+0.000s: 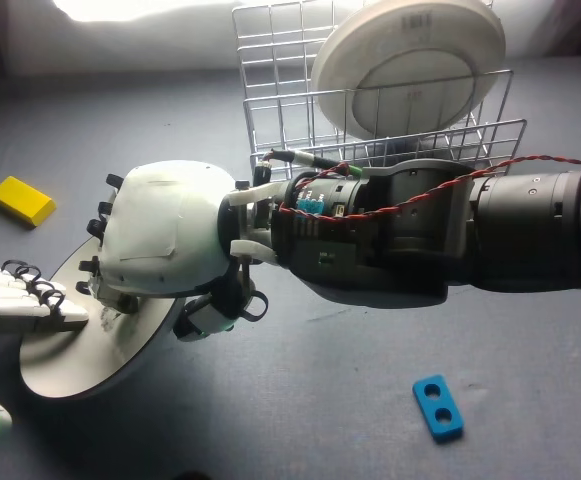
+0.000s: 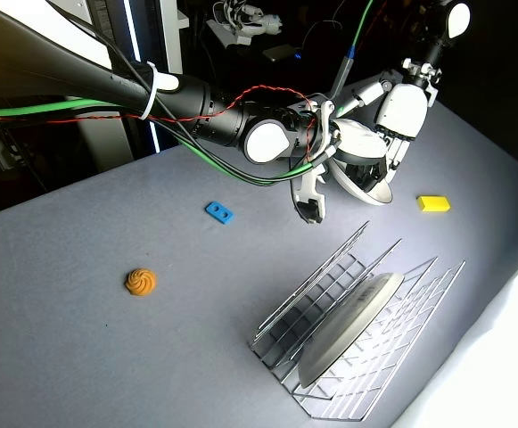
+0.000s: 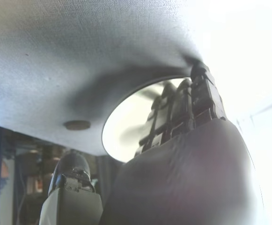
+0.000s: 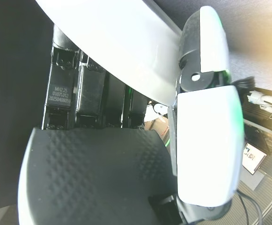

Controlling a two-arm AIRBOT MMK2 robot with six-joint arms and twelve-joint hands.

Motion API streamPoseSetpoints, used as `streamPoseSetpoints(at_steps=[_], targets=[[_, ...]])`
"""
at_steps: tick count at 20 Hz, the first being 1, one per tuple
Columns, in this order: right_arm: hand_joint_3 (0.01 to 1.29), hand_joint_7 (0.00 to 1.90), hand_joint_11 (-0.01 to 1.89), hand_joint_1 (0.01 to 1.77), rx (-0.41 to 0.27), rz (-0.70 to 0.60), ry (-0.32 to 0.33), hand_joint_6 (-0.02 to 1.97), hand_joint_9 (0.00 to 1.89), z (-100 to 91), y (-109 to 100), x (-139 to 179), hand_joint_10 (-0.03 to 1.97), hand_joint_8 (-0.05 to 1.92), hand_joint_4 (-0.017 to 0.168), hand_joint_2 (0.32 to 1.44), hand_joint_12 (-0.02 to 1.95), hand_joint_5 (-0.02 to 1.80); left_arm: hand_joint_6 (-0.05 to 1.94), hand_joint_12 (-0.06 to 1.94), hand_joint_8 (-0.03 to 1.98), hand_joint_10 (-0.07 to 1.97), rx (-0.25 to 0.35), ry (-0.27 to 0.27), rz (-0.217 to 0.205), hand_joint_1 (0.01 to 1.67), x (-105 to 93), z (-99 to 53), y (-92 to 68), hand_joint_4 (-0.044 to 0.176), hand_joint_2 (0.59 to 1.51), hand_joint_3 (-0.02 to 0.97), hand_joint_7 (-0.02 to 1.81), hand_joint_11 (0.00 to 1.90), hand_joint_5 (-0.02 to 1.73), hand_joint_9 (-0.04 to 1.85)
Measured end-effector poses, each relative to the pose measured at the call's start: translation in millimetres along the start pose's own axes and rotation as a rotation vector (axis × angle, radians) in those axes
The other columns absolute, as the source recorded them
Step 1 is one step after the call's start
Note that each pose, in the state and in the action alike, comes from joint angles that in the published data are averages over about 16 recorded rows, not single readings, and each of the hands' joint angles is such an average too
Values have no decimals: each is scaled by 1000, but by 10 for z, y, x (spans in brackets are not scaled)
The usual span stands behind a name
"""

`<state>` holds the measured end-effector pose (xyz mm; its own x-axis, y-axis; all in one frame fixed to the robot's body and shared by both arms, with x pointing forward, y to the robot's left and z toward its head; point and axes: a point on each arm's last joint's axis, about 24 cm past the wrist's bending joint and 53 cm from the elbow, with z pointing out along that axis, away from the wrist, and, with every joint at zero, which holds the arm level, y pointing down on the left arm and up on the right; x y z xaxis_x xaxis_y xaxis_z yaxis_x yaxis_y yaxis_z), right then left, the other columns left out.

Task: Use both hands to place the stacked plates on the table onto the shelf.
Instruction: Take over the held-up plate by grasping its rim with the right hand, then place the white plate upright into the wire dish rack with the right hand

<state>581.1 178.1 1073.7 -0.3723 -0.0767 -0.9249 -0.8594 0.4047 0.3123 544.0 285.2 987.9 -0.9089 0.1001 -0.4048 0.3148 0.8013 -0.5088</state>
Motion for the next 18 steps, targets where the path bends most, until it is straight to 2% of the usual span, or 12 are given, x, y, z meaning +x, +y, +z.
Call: streamPoseSetpoints(at_steps=[3,10,18], targets=[[13,946,717,1084,-1,-3,-4,497,1200,-2,-3,-10,90,673,11,966,1162,857,-35,20,-6,-49,2,-5,25,22,-47,-6,-29,-9,1067,17,67,30,31,11],[12,987,704,1098,1,-8,-21,512,1225,-5,-34,-69,98,722,18,965,1145,864,-16,47,-3,-22,32,-31,91,22,-213,-48,-183,-9,1065,17,93,38,71,52],[12,1082,733,1162,9,-11,-50,544,1186,-6,-87,-223,370,689,13,967,1163,916,8,96,1,12,96,-78,151,22,-443,-186,-441,-5,1067,17,112,31,117,83]])
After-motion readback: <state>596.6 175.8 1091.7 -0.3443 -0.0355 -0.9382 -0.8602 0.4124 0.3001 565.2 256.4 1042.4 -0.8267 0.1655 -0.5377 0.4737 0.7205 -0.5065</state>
